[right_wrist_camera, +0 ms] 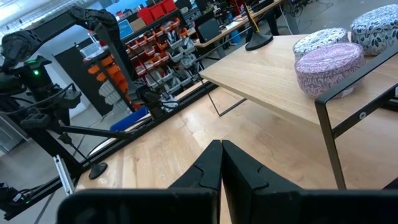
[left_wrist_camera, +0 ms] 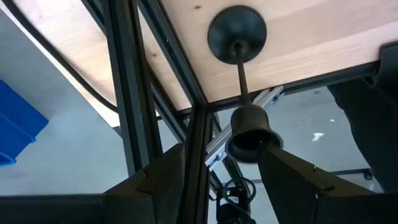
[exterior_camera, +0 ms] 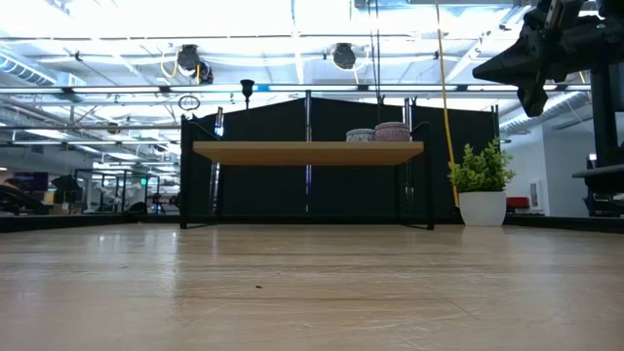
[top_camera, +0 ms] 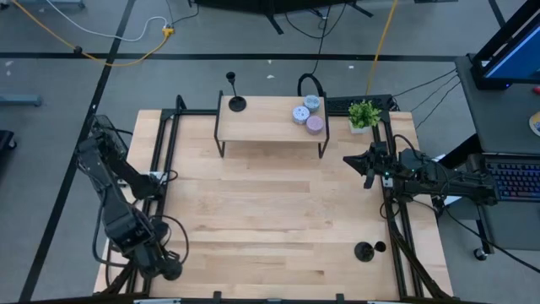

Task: Pick & Place candle stick holders
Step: Put the left black candle holder on the shelf

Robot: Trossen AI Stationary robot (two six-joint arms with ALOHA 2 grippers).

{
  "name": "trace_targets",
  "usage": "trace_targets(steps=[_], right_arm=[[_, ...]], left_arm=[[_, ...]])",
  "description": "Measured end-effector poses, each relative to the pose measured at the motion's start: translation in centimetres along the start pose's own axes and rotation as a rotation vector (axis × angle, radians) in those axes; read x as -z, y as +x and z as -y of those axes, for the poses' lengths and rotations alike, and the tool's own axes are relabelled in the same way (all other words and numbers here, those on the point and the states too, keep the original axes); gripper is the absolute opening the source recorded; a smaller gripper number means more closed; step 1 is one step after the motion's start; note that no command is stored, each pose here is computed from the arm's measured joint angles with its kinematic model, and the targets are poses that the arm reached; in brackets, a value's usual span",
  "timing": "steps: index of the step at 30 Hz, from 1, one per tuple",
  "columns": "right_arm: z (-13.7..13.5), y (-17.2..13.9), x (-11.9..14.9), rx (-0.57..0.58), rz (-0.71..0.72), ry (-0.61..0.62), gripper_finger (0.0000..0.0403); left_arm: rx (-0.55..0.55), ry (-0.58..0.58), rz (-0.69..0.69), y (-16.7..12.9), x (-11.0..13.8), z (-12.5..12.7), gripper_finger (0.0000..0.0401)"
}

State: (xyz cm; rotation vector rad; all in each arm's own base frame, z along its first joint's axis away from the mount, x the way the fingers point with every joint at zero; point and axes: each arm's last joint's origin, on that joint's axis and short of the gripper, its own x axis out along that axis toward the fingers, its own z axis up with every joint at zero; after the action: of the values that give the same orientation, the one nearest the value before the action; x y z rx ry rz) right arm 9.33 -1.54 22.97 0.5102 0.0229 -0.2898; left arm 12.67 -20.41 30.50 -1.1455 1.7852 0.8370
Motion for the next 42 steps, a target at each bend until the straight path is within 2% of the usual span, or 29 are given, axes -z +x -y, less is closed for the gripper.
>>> trace_targets(steps=[15,20,29,42], right_arm=[[0.0,0.0,0.0,0.0,0.0,0.005,0.0002],[0.0,0.0,0.0,0.0,0.0,0.005,0.0002],[0.0,0.0,0.0,0.0,0.0,0.004,0.0002],[0.0,0.0,0.0,0.0,0.001,0.004,0.0002]], left_arm=[[0.035,0.077,-0.032,3.0,-1.0,0.8,0.0201],[0.07,0.082,0.01,3.2,-1.2,0.9,0.0156],[0.108,0.063,0.079,3.2,-1.5,1.0,0.0021],[0.158,0.021,0.108,2.3,-2.6,2.0,0.0015]])
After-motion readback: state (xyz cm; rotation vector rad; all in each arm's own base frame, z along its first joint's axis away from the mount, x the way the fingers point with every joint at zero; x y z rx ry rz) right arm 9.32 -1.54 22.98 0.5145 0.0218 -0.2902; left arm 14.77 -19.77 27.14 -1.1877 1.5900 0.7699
